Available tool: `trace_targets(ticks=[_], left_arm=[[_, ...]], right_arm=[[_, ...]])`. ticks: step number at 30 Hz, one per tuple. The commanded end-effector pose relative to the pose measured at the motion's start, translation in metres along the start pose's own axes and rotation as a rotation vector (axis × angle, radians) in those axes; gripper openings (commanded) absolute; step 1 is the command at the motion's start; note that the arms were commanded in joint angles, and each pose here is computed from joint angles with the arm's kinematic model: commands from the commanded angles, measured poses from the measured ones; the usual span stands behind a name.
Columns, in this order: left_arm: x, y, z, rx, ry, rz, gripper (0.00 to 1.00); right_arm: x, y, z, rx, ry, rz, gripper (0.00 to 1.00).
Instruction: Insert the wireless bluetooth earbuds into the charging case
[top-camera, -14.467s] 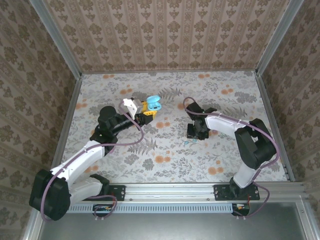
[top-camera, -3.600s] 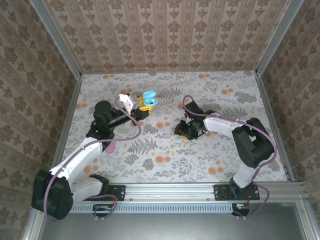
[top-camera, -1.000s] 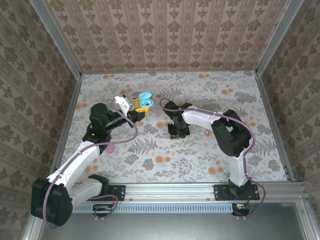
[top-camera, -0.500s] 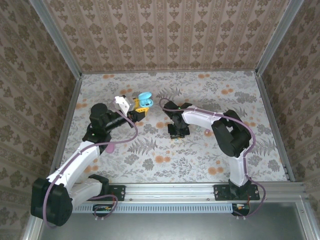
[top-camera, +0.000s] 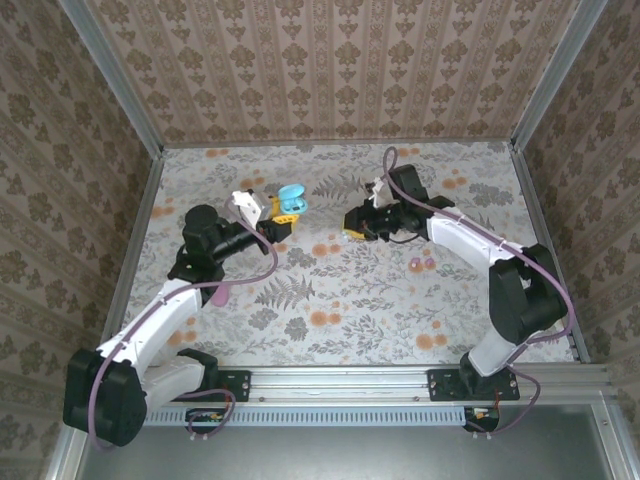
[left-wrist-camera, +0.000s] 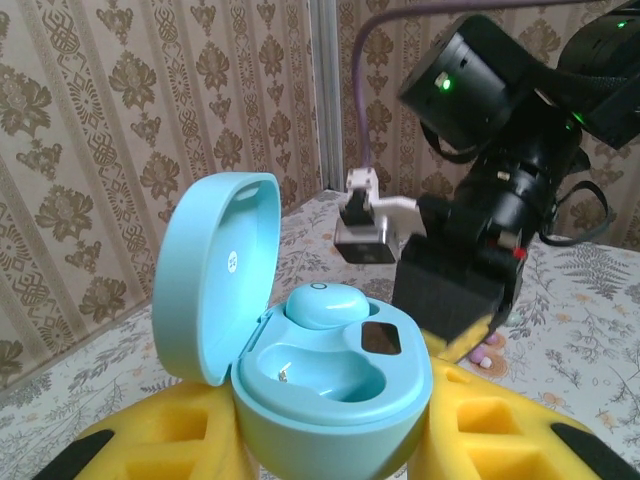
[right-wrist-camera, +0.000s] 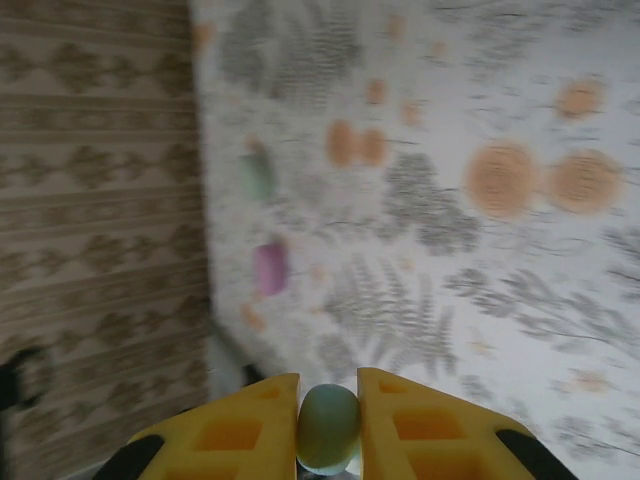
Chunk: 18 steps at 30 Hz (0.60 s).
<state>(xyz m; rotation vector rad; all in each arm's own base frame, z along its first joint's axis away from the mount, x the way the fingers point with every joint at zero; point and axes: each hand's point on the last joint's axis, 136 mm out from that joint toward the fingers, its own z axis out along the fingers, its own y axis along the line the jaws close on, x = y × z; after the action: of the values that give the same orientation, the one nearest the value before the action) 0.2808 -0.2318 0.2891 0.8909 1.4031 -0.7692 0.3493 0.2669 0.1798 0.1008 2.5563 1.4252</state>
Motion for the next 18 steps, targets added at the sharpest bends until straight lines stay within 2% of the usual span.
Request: trace_targets(ticks=[1, 8, 13, 18], left_arm=[[-0.020, 0.006, 0.003, -0.012, -0.054, 0.018, 0.23], [-0.010, 0.005, 0.016, 0.007, -0.034, -0.005, 0.23], [-0.003, 0.004, 0.027, 0.026, -0.016, -0.004, 0.23], [0.003, -0.002, 0.041, 0.054, -0.005, -0.002, 0.22]], right_arm=[[0.007, 0.060, -0.023, -0.276, 0.082, -0.049, 0.22], [0.004, 0.101, -0.053, -0.422, 0.084, -0.096, 0.22], [0.003, 0.117, -0.067, -0.432, 0.050, -0.139, 0.22], [0.000, 0.124, -0.071, -0.375, -0.018, -0.216, 0.22]])
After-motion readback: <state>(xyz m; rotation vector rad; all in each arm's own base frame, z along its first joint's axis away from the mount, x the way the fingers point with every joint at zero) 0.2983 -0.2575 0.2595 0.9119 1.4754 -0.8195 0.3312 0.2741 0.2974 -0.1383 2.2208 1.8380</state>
